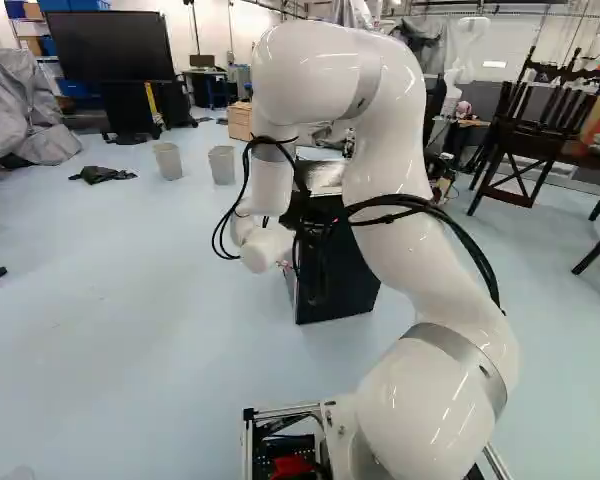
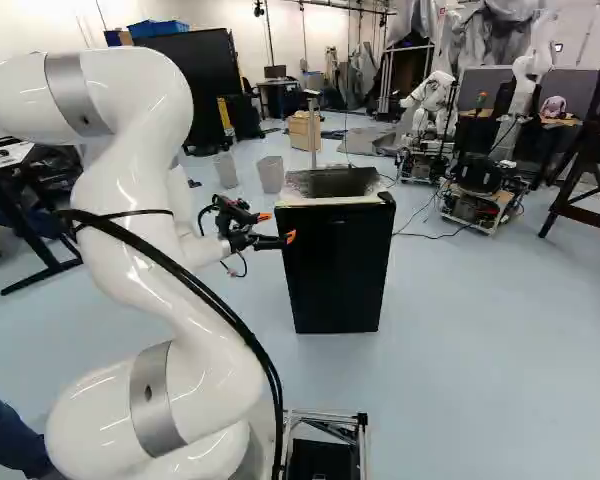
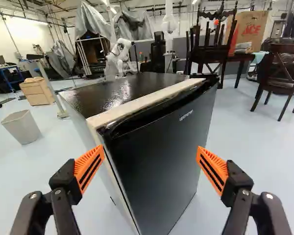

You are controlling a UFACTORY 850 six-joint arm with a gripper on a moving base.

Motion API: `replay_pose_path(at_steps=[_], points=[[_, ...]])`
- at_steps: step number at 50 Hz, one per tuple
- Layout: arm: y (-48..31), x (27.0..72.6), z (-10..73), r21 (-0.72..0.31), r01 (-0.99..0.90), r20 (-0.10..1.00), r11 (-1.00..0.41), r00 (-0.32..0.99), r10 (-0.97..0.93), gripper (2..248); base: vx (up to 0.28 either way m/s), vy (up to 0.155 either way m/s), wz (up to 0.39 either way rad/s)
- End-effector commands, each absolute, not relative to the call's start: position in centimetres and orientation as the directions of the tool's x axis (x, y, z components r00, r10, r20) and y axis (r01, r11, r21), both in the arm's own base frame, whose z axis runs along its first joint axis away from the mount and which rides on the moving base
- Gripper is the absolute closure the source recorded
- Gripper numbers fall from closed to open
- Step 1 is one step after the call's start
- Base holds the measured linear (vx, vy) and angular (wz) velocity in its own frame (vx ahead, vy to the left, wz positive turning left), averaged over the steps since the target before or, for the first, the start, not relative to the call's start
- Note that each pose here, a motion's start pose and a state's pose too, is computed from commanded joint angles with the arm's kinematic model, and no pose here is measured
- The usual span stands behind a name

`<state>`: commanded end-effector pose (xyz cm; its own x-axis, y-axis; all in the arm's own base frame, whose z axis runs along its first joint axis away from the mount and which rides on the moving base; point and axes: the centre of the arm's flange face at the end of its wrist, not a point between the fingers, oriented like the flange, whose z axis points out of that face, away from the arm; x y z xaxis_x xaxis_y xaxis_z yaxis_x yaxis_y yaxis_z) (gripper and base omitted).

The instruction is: Grab a drink from the fridge

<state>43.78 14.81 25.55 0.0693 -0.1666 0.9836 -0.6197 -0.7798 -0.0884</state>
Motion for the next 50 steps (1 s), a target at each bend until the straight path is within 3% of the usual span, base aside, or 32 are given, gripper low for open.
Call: replay_pose_path(at_steps=[50], points=[[17.5, 44.0, 25.4, -0.102, -0.587, 0.983, -0.803, 0.064, -0.172, 3, 0.0, 0.0, 0.0]])
